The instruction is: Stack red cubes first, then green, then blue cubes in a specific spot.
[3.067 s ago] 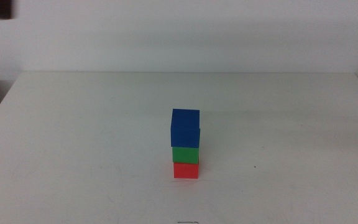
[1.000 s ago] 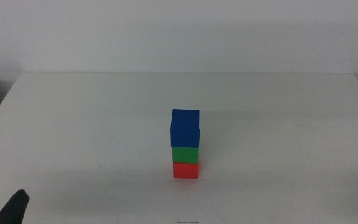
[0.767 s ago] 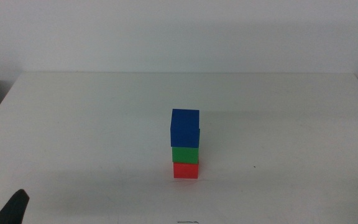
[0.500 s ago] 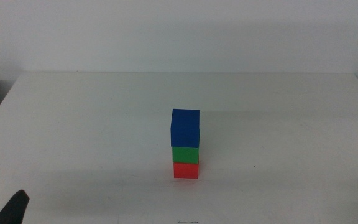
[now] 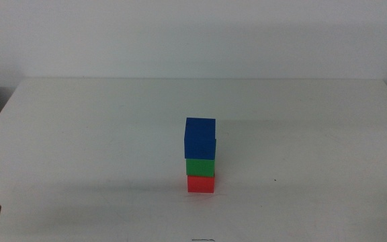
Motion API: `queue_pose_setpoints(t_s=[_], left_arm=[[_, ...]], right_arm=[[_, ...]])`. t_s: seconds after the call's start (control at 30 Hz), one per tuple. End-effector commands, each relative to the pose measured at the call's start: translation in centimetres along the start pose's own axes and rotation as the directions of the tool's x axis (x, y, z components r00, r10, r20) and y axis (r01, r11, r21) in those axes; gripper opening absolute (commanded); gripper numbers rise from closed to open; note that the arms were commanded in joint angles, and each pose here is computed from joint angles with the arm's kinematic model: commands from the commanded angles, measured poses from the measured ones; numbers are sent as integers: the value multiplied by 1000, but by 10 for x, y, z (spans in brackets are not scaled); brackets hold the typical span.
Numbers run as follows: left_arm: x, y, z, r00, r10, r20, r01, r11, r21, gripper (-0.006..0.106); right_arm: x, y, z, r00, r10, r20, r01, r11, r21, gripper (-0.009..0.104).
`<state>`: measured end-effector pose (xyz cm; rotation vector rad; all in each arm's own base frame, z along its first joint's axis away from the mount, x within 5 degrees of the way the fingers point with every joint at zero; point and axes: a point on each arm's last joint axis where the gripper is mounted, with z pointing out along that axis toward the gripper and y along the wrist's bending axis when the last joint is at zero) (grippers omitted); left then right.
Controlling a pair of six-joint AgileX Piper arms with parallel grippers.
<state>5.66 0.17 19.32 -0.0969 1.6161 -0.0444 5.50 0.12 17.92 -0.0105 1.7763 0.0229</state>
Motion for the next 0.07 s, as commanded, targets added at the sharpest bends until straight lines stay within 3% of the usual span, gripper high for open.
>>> queue_pose_setpoints(t_s=[0.0, 0.03], left_arm=[[-9, 0, -2, 995, -5, 98, 5, 1000, 3, 91], [-9, 0, -2, 995, -5, 98, 5, 1000, 4, 91]], right_arm=[[-13, -1, -4, 993, -26, 114, 25, 1000, 12, 80], [-13, -1, -4, 993, -26, 114, 25, 1000, 12, 80]])
